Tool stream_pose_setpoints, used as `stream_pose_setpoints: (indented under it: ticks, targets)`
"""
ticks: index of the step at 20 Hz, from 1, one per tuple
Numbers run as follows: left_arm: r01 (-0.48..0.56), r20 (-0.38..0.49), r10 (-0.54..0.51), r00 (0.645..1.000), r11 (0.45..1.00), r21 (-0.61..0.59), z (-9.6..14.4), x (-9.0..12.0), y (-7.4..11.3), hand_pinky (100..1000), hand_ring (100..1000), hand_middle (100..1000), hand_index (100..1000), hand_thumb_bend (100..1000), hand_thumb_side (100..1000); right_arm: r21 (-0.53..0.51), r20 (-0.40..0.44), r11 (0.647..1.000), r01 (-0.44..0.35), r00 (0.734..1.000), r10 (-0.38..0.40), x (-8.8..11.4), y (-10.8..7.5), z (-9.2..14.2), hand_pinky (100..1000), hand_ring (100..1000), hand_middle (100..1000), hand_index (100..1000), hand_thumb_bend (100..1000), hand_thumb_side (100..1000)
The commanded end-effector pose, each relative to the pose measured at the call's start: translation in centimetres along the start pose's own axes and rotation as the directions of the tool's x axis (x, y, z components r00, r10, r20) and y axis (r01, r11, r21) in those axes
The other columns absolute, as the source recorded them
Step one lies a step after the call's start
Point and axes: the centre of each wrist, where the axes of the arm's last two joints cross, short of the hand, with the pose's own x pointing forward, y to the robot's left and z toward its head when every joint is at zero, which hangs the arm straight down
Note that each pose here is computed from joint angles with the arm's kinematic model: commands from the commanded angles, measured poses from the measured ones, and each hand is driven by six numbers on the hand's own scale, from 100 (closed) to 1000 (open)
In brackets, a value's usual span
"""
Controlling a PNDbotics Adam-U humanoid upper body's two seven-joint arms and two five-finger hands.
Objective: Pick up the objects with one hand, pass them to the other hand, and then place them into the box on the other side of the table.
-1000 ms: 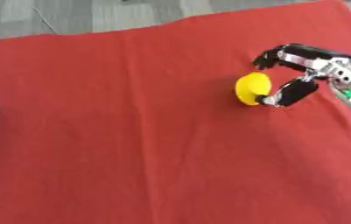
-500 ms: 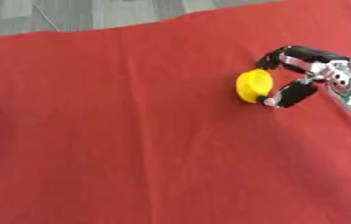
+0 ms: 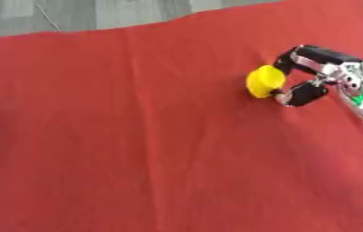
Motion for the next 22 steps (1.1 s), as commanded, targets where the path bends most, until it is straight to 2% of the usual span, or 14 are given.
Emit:
stream_pose_setpoints:
  ticks: [1, 3, 9, 12, 14, 17, 22]
  targets:
    - [0.017, 0.011, -0.018, 1.0, 0.999, 0.036, -0.3, 0.2, 1.5, 826, 771, 768, 751, 155, 540, -0.055, 0.023, 0.998, 0.019, 1.0, -0.018, 0.4, -1.5, 0.6, 808, 715, 511, 585, 100, 129]
    - [0.019, 0.01, -0.019, 1.0, 0.999, 0.035, -0.3, 0.1, 1.4, 826, 771, 768, 751, 154, 541, -0.067, 0.03, 0.997, 0.039, 0.999, -0.037, 0.6, -1.6, 0.7, 801, 705, 492, 572, 100, 103]
    - [0.025, 0.004, -0.025, 1.0, 0.999, 0.034, -0.3, -0.1, 1.4, 826, 770, 767, 749, 153, 539, -0.107, 0.035, 0.992, 0.059, 0.998, -0.056, 1.1, -2.1, 1.3, 780, 681, 455, 535, 100, 100]
    - [0.027, 0.003, -0.027, 1.0, 0.999, 0.036, -0.2, -0.2, 1.5, 825, 768, 765, 748, 151, 537, -0.153, 0.064, 0.981, 0.119, 0.992, -0.11, 1.6, -2.9, 1.9, 748, 670, 441, 538, 100, 100]
    - [0.028, 0.001, -0.028, 1.0, 0.999, 0.037, -0.2, -0.3, 1.5, 823, 766, 764, 749, 150, 535, -0.188, 0.102, 0.962, 0.196, 0.979, -0.179, 2.2, -3.3, 2.3, 710, 656, 427, 541, 100, 100]
    - [0.026, 0.0, -0.026, 1.0, 0.999, 0.043, -0.2, -0.3, 1.6, 822, 764, 766, 769, 143, 534, -0.231, 0.178, 0.911, 0.341, 0.936, -0.304, 3.2, -3.8, 2.6, 659, 639, 415, 548, 100, 100]
    - [0.005, 0.017, -0.006, 1.0, 0.996, 0.084, -0.4, 0.2, 2.4, 816, 756, 763, 802, 130, 531, -0.218, 0.342, 0.811, 0.543, 0.821, -0.457, 5.5, -3.5, 3.1, 610, 626, 407, 555, 100, 129]
